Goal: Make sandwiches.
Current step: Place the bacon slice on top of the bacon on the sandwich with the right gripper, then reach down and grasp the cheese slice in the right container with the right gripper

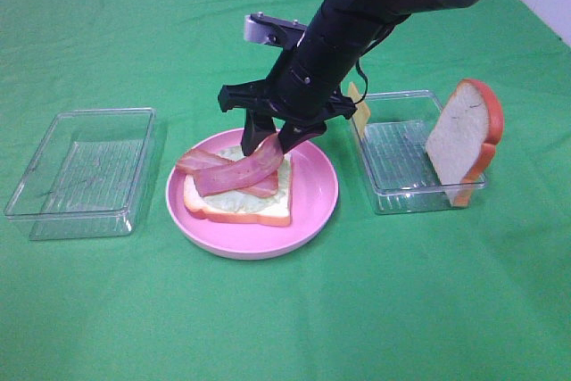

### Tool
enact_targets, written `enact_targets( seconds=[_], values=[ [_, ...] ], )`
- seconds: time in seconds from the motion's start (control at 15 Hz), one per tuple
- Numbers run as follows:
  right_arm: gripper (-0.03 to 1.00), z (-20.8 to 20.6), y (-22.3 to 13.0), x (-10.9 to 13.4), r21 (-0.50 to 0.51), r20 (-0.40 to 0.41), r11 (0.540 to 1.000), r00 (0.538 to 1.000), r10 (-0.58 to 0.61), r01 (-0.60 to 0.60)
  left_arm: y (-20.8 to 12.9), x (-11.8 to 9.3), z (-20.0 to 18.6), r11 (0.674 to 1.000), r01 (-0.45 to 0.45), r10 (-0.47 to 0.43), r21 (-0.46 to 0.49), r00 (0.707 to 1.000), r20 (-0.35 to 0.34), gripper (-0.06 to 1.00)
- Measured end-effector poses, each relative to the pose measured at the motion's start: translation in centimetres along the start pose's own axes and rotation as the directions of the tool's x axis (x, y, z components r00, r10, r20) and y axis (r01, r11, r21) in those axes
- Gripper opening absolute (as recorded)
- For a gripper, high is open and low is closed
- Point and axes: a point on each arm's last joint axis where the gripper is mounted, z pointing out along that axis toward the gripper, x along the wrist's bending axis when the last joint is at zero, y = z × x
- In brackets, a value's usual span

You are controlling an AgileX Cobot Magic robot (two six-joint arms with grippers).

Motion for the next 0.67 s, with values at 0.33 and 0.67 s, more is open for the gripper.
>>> enact_targets(
  seconds=[0.33, 0.67],
  values=[
    [0.98, -2.9, 0.2, 0.9, -0.04, -0.006, 0.999, 1.0, -0.006, 0.006, 0.0, 0.0, 0.0, 1.0, 0.0, 0.0, 0.0, 1.0, 0.0, 0.97],
    [0.98, -8.8, -0.5, 2.0, 0.002, 0.037, 1.0, 0.999, 0.019, -0.019, 0.0, 0.0, 0.0, 1.0, 0.0, 0.0, 0.0, 1.0, 0.0, 0.97]
  ],
)
